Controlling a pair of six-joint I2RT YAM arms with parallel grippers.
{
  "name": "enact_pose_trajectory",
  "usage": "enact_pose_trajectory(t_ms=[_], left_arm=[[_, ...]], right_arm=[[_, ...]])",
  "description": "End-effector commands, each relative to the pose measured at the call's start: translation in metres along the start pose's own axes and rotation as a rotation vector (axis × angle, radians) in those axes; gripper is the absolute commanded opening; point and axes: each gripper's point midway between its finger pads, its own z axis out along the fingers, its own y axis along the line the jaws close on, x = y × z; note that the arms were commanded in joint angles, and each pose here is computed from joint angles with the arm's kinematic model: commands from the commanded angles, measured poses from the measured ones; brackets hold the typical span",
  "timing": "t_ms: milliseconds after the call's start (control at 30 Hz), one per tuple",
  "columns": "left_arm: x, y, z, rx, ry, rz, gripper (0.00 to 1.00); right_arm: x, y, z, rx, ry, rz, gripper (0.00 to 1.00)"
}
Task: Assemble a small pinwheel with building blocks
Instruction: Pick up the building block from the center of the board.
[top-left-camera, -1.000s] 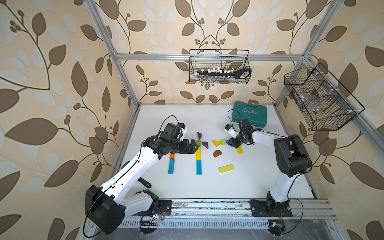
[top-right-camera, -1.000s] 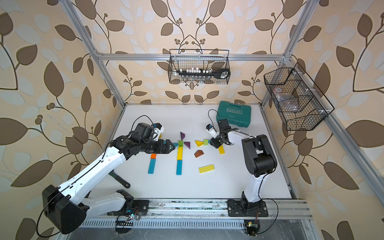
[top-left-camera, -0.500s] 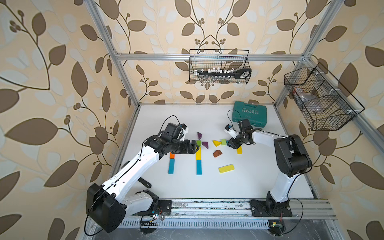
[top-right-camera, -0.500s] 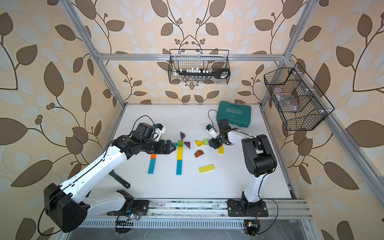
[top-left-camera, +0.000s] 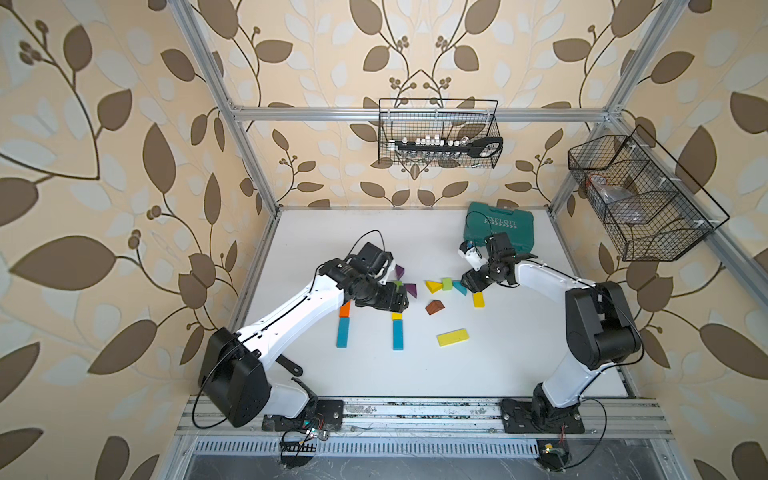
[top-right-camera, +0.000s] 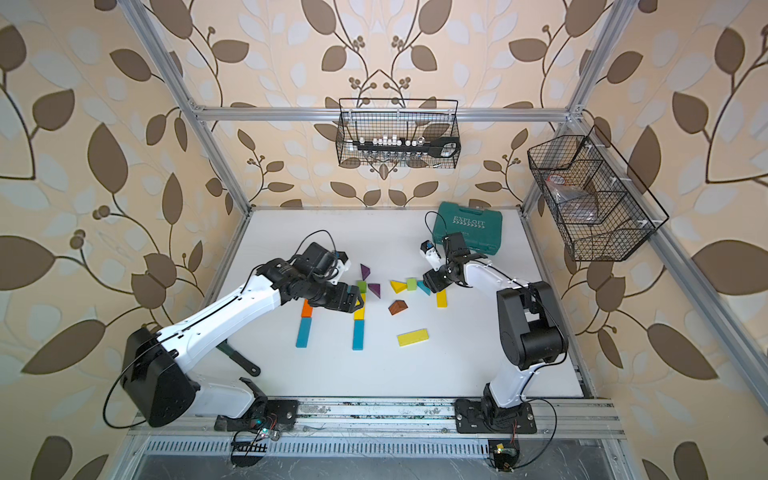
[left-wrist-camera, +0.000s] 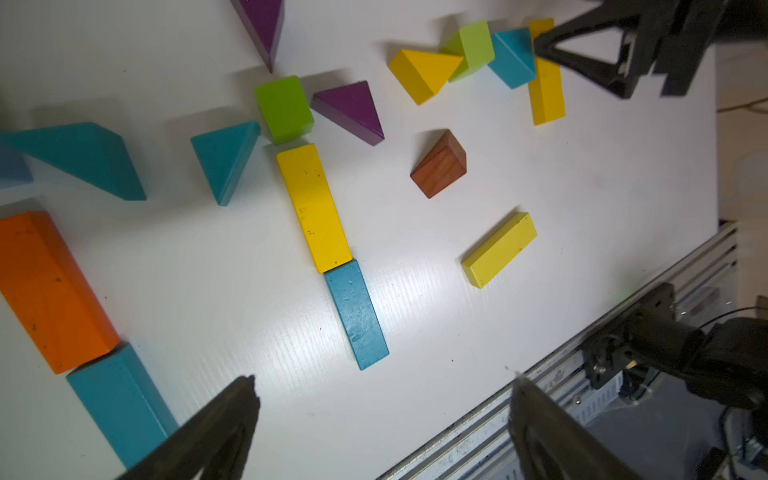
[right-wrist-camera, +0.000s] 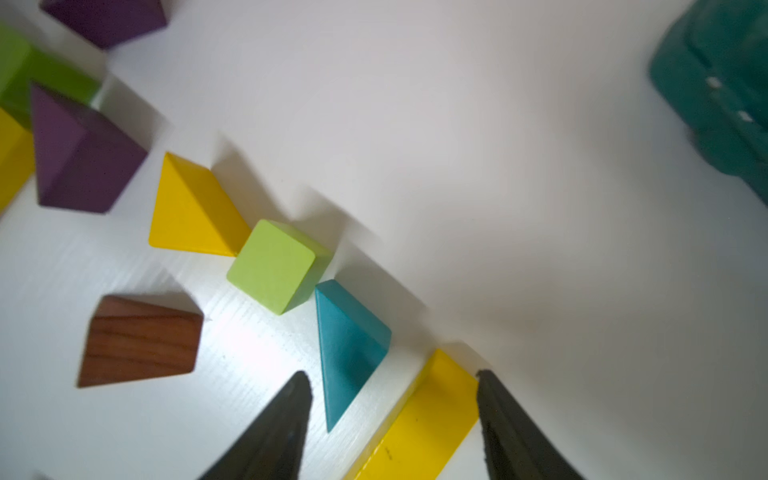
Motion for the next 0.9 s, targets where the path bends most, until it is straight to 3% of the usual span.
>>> enact_pose_trajectory(t_ms=[0, 100, 200, 300, 700, 867], left_arm=[[0.002, -0.004, 0.027, -0.147, 0.094, 0.152, 0.89], [-0.003, -0.021, 0.056, -0.164, 0.157, 0.244, 0.84], [-0.012, -0.03, 0.081, -0.183, 0.205, 0.312, 0.72], [-0.022, -0.036, 0.105, -0.179, 0.233, 0.361, 0.69], [-0.041, -0.048, 0.162, -0.146, 0.299, 0.416, 0.6], [-0.042, -0.049, 0.177, -0.138, 0.304, 0.421, 0.49]], right_arm=[[-0.018, -0.017, -0.052, 0.059, -0.131, 0.267, 0.88], [-0.007, -0.031, -0.081, 0.08, -0.202, 0.479, 1.0], [0.016, -0.046, -0.097, 0.069, -0.228, 0.67, 1.0], [0.031, -0.05, -0.103, 0.015, -0.238, 0.755, 1.0], [0.054, -0.047, -0.094, -0.009, -0.188, 0.797, 1.0], [0.054, -0.044, -0.096, -0.029, -0.192, 0.796, 1.0]])
